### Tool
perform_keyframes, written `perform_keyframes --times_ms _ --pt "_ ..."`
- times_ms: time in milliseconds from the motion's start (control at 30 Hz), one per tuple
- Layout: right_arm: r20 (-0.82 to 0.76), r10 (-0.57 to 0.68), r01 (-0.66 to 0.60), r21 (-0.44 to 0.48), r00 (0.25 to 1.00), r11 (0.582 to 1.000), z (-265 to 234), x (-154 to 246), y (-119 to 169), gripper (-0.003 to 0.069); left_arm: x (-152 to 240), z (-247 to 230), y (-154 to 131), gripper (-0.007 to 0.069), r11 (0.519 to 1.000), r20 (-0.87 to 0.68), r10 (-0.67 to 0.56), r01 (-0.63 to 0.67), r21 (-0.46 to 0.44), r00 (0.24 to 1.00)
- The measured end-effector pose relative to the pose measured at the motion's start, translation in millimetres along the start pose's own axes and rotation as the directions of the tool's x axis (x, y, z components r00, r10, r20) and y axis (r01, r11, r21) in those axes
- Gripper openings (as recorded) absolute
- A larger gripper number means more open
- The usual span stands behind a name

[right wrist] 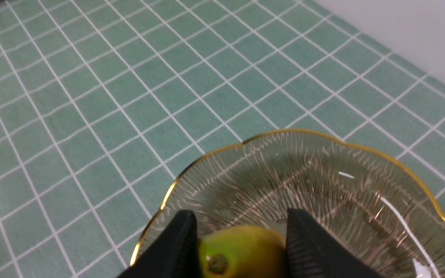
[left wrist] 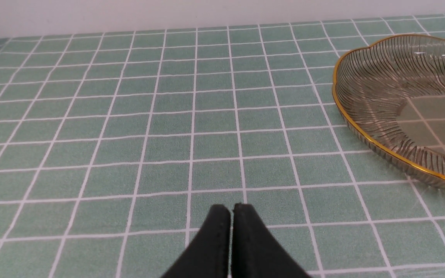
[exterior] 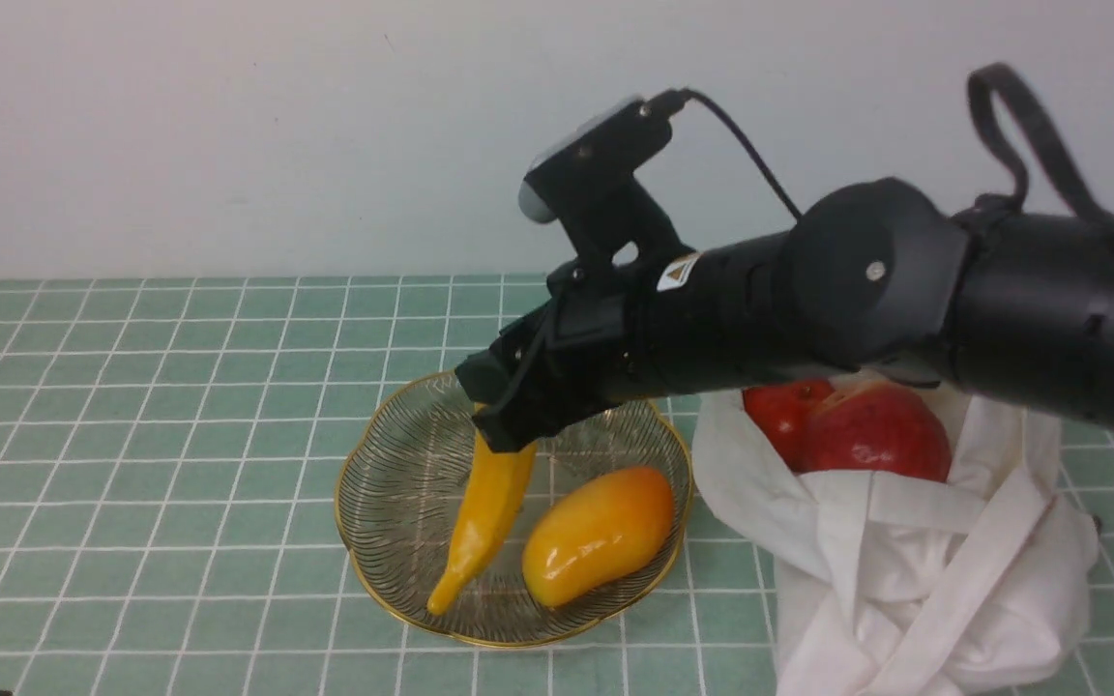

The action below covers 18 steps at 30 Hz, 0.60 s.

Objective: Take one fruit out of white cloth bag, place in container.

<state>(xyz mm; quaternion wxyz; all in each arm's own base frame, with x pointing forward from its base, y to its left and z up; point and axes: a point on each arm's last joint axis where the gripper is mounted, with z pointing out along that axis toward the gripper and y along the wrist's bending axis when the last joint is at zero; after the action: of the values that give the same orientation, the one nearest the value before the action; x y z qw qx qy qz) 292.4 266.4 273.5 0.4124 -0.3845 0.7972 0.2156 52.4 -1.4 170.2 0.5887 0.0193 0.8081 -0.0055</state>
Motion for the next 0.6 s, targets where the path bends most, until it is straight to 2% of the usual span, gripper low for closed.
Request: perform_keyframes --times_ms 200,267,300,333,400,500,600 --pt "-0.015 0.019 -0.019 0.012 1.000 1.000 12.5 7.2 -2.9 0.0291 0.0 0.0 0.0 -0.0008 1.000 0.000 0.000 0.000 0.000 1.000" --pt "-0.003 0.037 -0.037 0.017 0.999 0.999 13.0 6.4 -3.5 0.0361 0.0 0.0 0.0 -0.0008 1.000 0.000 0.000 0.000 0.000 1.000" --pt "-0.002 0.039 -0.038 0.018 0.999 0.999 13.0 6.3 -3.6 0.0367 0.0 0.0 0.0 -0.0008 1.000 0.000 0.000 0.000 0.000 1.000" --pt "0.009 0.049 -0.049 0.025 0.999 0.998 12.9 5.3 -4.3 0.0418 0.0 0.0 0.0 -0.0008 1.000 0.000 0.000 0.000 0.000 1.000" --pt "0.016 0.055 -0.055 0.029 0.998 0.998 12.9 4.7 -4.7 0.0475 0.0 0.0 0.0 -0.0008 1.000 0.000 0.000 0.000 0.000 1.000" --pt "0.019 0.059 -0.060 0.030 0.998 0.998 12.9 4.4 -4.8 0.0548 0.0 0.0 0.0 -0.0008 1.000 0.000 0.000 0.000 0.000 1.000" --pt "0.034 0.058 -0.059 0.040 0.998 0.997 11.2 2.4 -5.5 0.0591 0.0 0.0 0.0 -0.0008 1.000 0.000 0.000 0.000 0.000 1.000"
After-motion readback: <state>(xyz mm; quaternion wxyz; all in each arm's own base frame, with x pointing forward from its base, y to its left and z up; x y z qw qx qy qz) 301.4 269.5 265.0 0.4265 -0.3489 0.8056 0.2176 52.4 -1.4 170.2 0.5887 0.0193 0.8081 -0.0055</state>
